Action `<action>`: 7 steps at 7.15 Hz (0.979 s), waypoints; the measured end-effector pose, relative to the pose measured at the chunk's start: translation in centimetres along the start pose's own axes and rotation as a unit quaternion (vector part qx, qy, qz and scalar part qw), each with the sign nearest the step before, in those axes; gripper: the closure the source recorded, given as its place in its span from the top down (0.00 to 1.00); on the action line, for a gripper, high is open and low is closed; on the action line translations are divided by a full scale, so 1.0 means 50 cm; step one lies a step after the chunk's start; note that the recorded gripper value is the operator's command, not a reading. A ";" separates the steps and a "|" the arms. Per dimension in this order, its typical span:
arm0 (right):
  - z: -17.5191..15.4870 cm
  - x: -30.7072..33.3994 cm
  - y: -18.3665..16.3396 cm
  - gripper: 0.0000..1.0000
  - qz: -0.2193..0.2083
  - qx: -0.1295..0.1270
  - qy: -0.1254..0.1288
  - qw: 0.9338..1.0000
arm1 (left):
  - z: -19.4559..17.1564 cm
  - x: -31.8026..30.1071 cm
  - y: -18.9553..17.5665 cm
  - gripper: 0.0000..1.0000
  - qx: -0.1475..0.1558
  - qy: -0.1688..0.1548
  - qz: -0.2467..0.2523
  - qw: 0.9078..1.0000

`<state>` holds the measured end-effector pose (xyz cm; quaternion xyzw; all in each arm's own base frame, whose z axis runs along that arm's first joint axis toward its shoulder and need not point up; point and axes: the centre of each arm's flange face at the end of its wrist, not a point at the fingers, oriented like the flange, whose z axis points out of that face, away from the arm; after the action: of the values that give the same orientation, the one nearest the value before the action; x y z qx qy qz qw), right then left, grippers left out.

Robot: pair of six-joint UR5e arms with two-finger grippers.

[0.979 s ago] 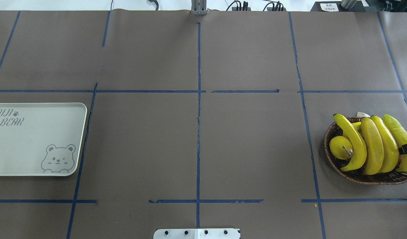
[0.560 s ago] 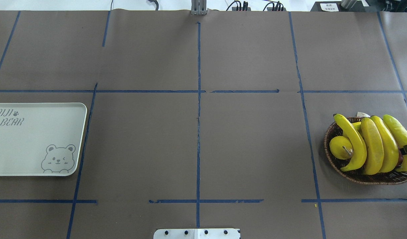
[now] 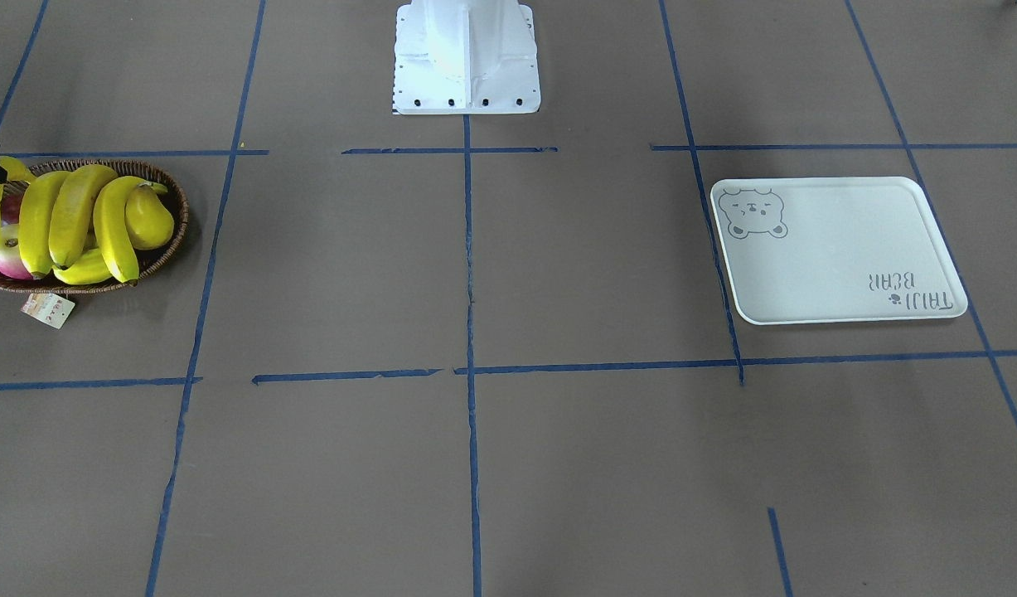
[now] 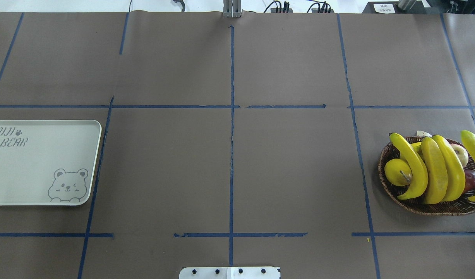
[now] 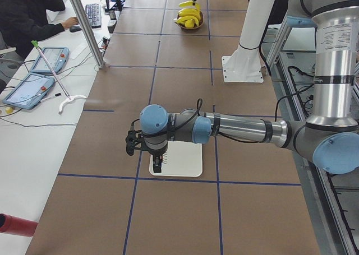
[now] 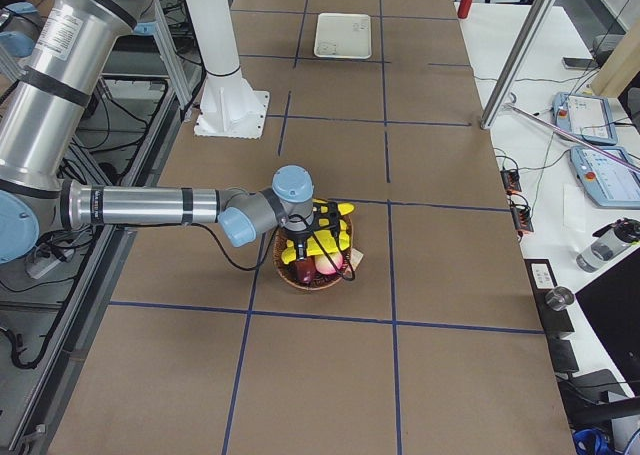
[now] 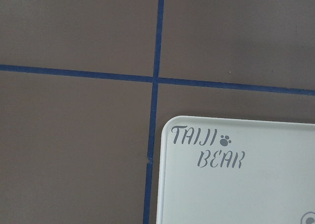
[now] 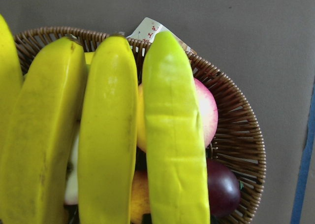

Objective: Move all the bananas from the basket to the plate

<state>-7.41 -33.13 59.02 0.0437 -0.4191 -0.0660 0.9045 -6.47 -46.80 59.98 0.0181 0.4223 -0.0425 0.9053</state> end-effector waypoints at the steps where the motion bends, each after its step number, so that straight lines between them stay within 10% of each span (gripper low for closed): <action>1: -0.033 0.024 0.012 0.00 0.004 0.008 -0.018 1.000 | -0.001 0.002 -0.002 1.00 0.001 0.000 0.001 1.000; 7: -0.278 0.015 -0.112 0.00 0.029 0.137 -0.028 0.990 | -0.004 0.018 -0.006 1.00 0.000 0.021 -0.001 1.000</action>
<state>3.21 -38.47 49.86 0.1534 -0.4509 0.0174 0.8791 -6.06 -47.14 59.16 0.0186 0.4414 -0.0435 0.8961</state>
